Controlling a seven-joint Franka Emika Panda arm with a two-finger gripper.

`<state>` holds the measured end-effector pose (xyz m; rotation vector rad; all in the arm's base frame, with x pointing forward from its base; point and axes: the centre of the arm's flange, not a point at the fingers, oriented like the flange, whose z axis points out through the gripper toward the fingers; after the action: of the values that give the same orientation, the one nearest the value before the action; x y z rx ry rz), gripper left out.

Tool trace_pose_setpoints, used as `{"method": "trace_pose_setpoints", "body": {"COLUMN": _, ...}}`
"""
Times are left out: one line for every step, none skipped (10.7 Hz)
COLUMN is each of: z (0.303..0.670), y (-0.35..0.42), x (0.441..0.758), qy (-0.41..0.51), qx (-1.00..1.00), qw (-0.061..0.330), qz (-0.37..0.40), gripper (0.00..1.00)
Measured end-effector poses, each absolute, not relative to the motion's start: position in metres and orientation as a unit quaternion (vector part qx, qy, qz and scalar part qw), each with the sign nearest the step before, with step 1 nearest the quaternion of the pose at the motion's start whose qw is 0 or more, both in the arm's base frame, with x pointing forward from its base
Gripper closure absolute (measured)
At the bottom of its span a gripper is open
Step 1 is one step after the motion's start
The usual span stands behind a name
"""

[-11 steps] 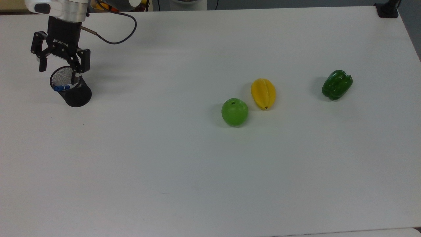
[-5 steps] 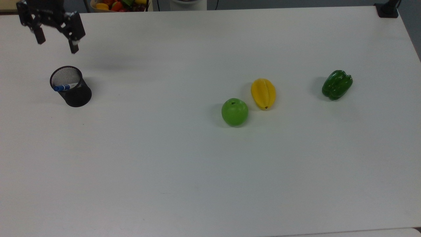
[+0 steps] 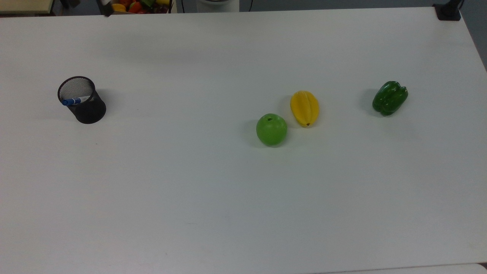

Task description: Place marker

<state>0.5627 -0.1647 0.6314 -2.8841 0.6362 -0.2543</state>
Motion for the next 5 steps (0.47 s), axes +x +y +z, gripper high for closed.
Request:
{"method": "trace_pose_setpoints", "body": {"z": 0.649, "y": -0.143, "x": 0.559, "qy": 0.21, "qx": -0.97, "qw": 0.095, "qz": -0.076, "gripper": 0.0}}
{"method": "trace_pose_setpoints", "body": {"z": 0.66, "y": -0.123, "x": 0.556, "qy": 0.207, "qx": -0.971, "qw": 0.1, "qz": -0.066, "gripper": 0.0}}
{"method": "trace_pose_setpoints", "body": {"z": 0.666, "y": -0.102, "x": 0.555, "qy": 0.202, "qx": -0.972, "qw": 0.103, "qz": -0.057, "gripper": 0.0}}
{"method": "trace_pose_setpoints", "body": {"z": 0.666, "y": -0.08, "x": 0.558, "qy": 0.193, "qx": -0.974, "qw": 0.104, "qz": -0.052, "gripper": 0.0}}
{"method": "trace_pose_setpoints", "body": {"z": 0.663, "y": -0.053, "x": 0.562, "qy": 0.174, "qx": -0.979, "qw": 0.094, "qz": -0.047, "gripper": 0.0}}
